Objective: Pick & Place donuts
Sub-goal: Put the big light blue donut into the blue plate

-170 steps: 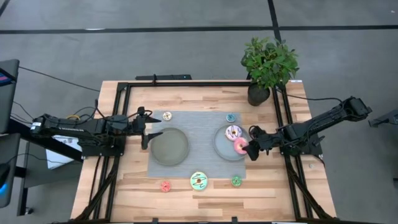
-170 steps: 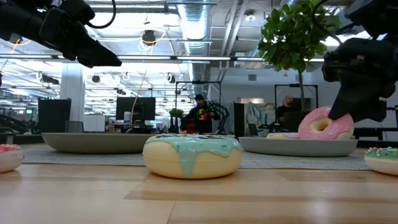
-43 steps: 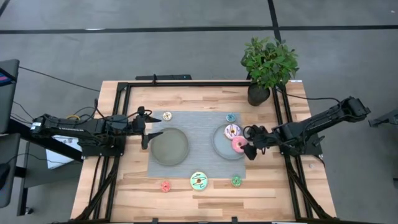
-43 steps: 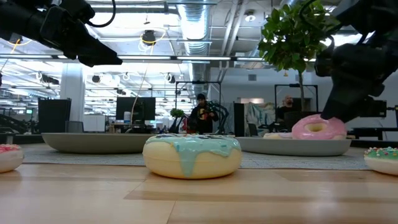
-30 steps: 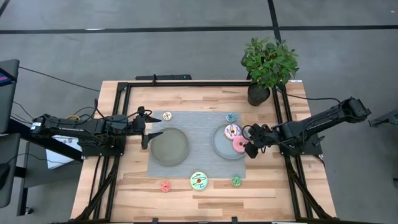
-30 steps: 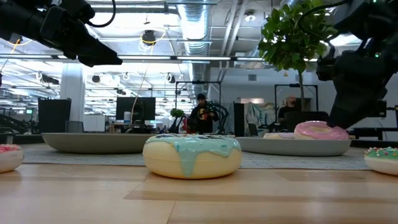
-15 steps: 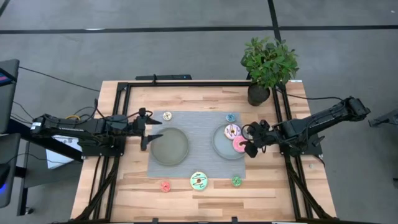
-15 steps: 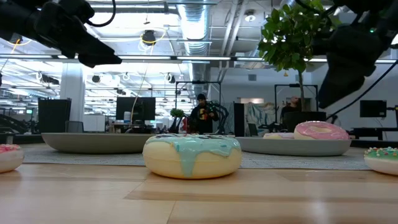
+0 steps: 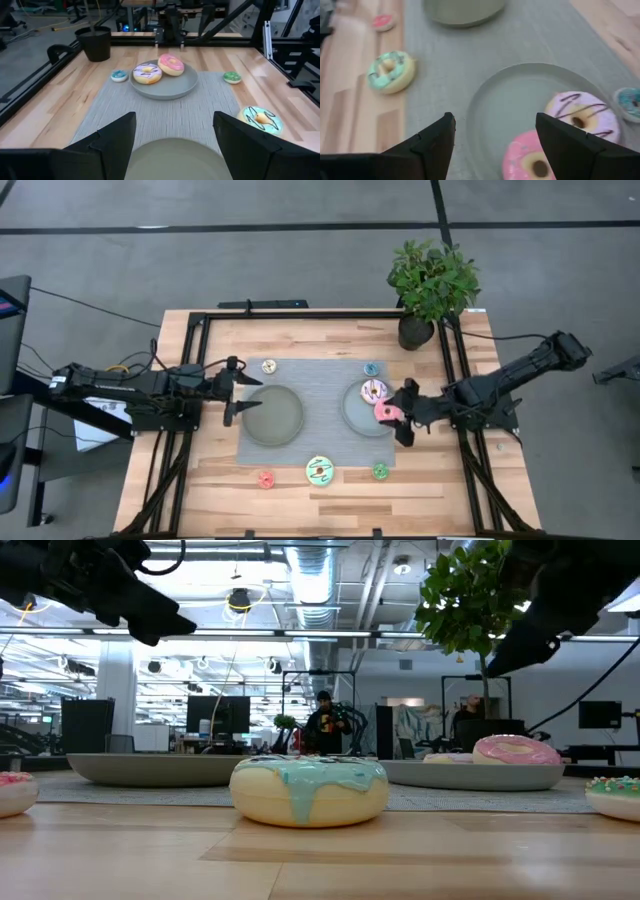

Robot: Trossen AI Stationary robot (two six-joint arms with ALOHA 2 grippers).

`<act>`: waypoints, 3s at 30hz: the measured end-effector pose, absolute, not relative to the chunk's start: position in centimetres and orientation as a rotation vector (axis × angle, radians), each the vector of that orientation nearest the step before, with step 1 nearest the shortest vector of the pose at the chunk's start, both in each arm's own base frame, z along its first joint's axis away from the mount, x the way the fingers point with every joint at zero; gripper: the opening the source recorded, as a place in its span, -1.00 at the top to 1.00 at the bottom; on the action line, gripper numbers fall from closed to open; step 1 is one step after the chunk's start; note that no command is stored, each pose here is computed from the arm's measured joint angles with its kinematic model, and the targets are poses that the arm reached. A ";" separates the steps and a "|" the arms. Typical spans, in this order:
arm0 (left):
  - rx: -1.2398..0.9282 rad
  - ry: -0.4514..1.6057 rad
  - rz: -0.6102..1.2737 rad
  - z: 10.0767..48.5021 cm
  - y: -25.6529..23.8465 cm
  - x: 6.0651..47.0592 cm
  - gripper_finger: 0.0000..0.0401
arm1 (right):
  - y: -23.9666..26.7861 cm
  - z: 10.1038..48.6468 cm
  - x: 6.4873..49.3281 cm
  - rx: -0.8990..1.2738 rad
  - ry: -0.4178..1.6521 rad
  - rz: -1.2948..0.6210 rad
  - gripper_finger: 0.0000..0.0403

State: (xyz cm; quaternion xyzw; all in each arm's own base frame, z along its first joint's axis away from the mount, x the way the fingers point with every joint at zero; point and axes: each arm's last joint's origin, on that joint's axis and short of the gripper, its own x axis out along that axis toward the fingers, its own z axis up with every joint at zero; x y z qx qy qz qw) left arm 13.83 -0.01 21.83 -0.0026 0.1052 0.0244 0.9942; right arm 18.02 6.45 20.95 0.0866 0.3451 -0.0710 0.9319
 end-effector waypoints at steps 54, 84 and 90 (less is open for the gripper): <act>0.009 0.393 -0.024 23.8 -8.6 22.9 -0.29 | 5.7 22.4 8.8 0.110 0.241 0.179 -0.32; 0.034 0.699 0.097 23.5 -13.1 30.1 -0.29 | 5.5 20.1 7.7 0.128 0.164 0.254 -0.32; -0.057 0.751 0.156 23.6 -13.8 31.9 -0.29 | 5.5 20.1 7.7 0.128 0.164 0.256 -0.32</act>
